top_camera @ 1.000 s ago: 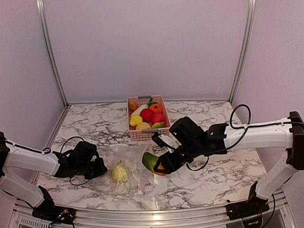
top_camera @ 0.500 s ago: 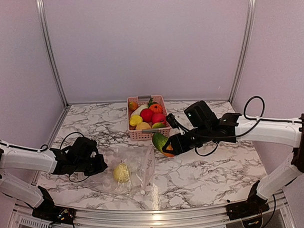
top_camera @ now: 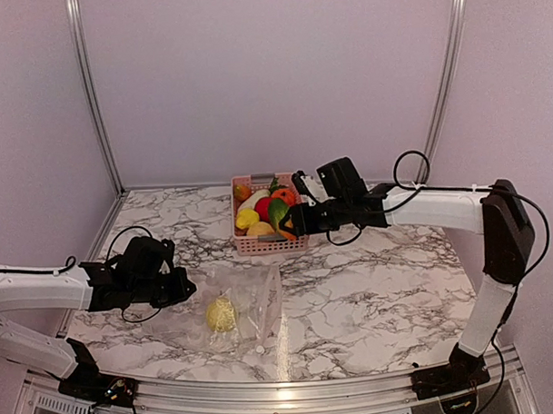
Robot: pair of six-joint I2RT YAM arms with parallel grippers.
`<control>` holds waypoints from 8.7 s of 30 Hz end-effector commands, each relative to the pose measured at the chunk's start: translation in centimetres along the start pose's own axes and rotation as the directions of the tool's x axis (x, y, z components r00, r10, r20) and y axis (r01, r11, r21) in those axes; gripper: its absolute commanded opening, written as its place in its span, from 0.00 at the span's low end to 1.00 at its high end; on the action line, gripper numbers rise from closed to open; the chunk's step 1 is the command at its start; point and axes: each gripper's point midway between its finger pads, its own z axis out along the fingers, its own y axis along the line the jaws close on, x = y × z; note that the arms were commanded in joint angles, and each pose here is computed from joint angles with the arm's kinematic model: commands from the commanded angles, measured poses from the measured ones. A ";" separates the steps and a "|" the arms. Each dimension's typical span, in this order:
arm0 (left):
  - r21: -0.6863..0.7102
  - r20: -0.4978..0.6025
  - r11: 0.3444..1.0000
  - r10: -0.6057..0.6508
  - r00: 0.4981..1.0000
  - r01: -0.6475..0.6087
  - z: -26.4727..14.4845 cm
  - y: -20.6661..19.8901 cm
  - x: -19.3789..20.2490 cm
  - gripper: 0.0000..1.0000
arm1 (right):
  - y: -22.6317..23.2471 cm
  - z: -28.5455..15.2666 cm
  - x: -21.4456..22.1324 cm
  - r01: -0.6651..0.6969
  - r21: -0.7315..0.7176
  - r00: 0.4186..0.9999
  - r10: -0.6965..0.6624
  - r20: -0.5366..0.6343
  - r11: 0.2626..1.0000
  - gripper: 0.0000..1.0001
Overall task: Open the zip-top bag and remove the fake food
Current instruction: Place the fake fruit in the bin, then pick up the fake fruit from the zipper food storage bag, then place the fake fruit in the bin.
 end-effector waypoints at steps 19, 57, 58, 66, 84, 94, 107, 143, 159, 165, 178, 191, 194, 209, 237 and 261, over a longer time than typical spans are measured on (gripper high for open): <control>0.017 0.029 1.000 0.010 1.000 -0.011 -1.7 -0.8 -1.2 0.00 | -5.0 8.6 -7.2 0.007 0.077 0.997 -0.012 0.073 0.997 0.73; 0.053 -0.044 0.998 0.016 0.999 -0.014 -0.1 -2.0 2.1 0.00 | 5.0 -1.3 5.9 0.098 -0.034 0.991 -0.100 -0.086 0.995 0.46; 0.054 -0.047 0.998 0.017 0.999 -0.015 -0.2 -2.1 2.3 0.00 | 5.5 -1.3 6.7 0.098 -0.047 0.990 -0.102 -0.100 0.994 0.46; 0.053 -0.059 0.999 0.006 0.998 -0.002 -1.1 -1.5 3.7 0.00 | 6.7 -1.3 11.3 0.062 -0.086 0.981 -0.076 -0.177 0.994 0.41; 0.056 -0.085 0.998 -0.013 0.996 0.018 -0.4 -1.7 6.2 0.00 | 10.2 1.3 14.8 0.055 -0.189 0.964 -0.101 -0.246 0.980 0.37; 0.056 -0.100 0.998 -0.008 0.995 0.014 0.4 -2.1 6.5 0.00 | 12.6 2.9 14.9 0.067 -0.259 0.957 -0.135 -0.255 0.963 0.37; 0.105 -0.102 0.994 -0.004 0.995 0.015 1.4 -4.0 6.2 0.00 | 14.3 3.5 15.4 0.081 -0.332 0.943 -0.180 -0.281 0.940 0.47; 0.108 -0.031 0.993 0.060 0.998 -0.056 2.7 -5.3 3.2 0.00 | 13.4 5.8 15.2 0.021 -0.268 0.960 -0.094 -0.263 0.963 0.69; 0.172 -0.088 0.985 0.046 0.995 -0.031 4.0 -5.8 4.8 0.00 | 13.2 7.5 15.7 0.045 -0.253 0.948 -0.121 -0.293 0.966 0.73; 0.195 -0.120 0.980 0.046 0.992 -0.022 4.3 -6.1 5.7 0.00 | 13.0 7.8 15.8 0.056 -0.246 0.946 -0.131 -0.298 0.968 0.76; 0.111 -0.106 0.994 0.015 0.994 -0.003 4.5 -4.2 6.0 0.00 | 12.9 7.7 15.8 0.068 -0.228 0.944 -0.136 -0.302 0.971 0.64; -0.001 -0.098 1.000 -0.029 0.995 0.029 4.7 -0.8 6.5 0.00 | 11.9 5.8 16.3 0.107 -0.205 0.935 -0.168 -0.312 0.973 0.75; -0.010 -0.097 0.999 -0.031 0.995 0.031 4.7 -0.5 6.4 0.00 | 11.7 5.4 16.2 0.116 -0.195 0.935 -0.173 -0.310 0.974 0.68; -0.026 -0.089 0.999 -0.037 0.995 0.035 4.4 0.4 6.3 0.00 | 12.0 2.0 14.6 0.072 -0.217 0.949 -0.134 -0.286 0.973 0.51; -0.001 -0.058 1.000 0.004 0.998 -0.004 3.5 -1.9 4.1 0.00 | 8.1 -5.7 7.5 0.037 -0.199 0.988 -0.066 -0.142 0.979 0.51; 0.066 0.111 0.992 0.104 0.988 -0.112 -3.3 -7.9 -4.0 0.00 | -1.3 -1.8 -13.4 0.014 -0.080 0.960 0.009 0.281 0.997 0.52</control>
